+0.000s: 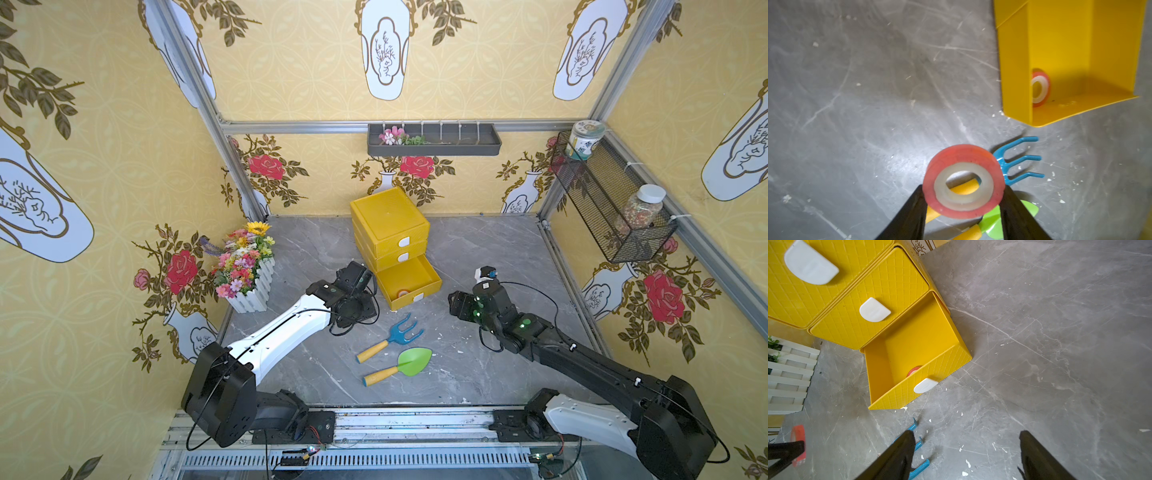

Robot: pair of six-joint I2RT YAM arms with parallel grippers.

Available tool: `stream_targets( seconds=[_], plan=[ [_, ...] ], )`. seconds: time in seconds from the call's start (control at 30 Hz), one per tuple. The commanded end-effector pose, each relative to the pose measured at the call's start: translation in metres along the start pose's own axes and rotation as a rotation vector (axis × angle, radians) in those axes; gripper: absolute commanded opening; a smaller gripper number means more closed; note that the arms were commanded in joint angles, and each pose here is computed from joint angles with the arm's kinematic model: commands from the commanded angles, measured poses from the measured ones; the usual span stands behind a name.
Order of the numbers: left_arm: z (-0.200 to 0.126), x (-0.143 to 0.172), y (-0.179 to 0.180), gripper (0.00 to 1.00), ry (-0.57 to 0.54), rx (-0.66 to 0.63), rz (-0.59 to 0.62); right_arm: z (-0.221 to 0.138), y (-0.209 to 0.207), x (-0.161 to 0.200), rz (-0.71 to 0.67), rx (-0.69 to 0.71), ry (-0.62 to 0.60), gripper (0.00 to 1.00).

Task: Place the transparent tape into the drawer according to color
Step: Pick up the tape at the center of the board, then place the tape in the drawer.

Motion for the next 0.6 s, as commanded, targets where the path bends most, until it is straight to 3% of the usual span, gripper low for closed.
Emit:
stream_targets(
  seconds=[0.0,0.27,0.57],
  plan=[
    [0.000,-0.017,-0.025,0.53,-0.067,0.047,0.026,-0.002,0.003,-0.007,0.009,-0.009,-0.035,0.82],
    [0.011,-0.053,-0.080,0.53,-0.237,0.052,0.104,0.000,0.000,-0.002,0.023,-0.005,-0.024,0.82],
    [0.042,-0.057,-0.112,0.53,-0.325,0.005,0.197,-0.002,-0.001,-0.003,0.022,-0.001,-0.029,0.82]
  ],
)
Point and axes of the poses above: each gripper's point midway between its finger pads, its own z axis out along the fingers, its own y axis along the line the jaws close on, x = y × z, the point moved 6 cm from there along -z, back along the fingers, and after that the axes turned 5 degrees about z, right-handed, at the moved point
